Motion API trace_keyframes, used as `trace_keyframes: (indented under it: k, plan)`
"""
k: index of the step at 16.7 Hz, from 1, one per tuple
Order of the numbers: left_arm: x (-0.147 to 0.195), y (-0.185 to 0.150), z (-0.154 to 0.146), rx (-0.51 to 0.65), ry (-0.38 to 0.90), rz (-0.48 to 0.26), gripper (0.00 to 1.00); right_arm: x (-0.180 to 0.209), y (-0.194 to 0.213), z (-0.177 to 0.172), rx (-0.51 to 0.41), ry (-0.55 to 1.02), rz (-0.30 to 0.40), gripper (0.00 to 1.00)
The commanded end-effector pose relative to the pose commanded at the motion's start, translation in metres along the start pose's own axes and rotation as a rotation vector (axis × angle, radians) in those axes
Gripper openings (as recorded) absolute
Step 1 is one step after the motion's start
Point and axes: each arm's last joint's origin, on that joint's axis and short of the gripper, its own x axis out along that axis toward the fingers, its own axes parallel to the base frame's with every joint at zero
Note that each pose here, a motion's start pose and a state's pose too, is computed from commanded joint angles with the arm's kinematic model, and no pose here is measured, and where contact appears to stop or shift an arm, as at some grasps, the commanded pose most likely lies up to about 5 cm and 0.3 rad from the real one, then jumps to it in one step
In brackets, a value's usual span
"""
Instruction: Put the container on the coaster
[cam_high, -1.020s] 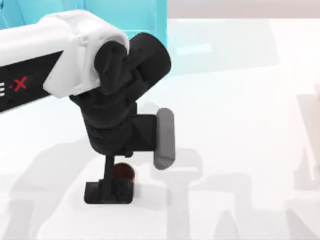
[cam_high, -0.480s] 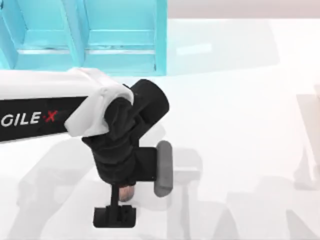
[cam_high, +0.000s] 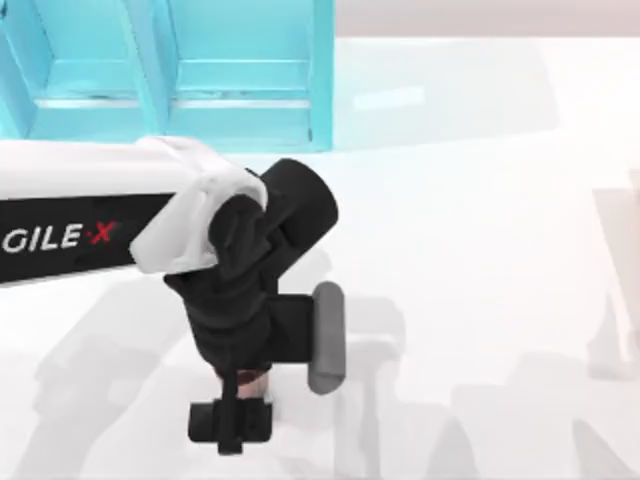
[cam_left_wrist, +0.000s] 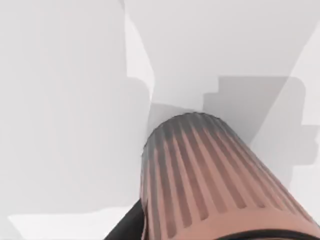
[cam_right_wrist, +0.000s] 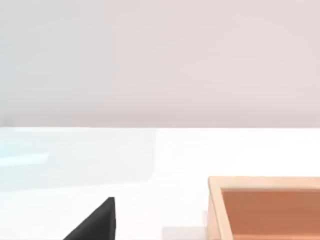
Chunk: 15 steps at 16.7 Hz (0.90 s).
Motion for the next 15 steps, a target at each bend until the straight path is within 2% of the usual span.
trace_keyframes:
  k: [8,15]
  plan:
    - [0.0000,0.0000,0.0000,0.000,0.000,0.000,0.02,0.0000,0.0000,0.0000,0.000,0.000,0.000,1.00]
    - [0.0000,0.0000,0.0000,0.000,0.000,0.000,0.00,0.0000,0.0000,0.0000,0.000,0.000,0.000,1.00]
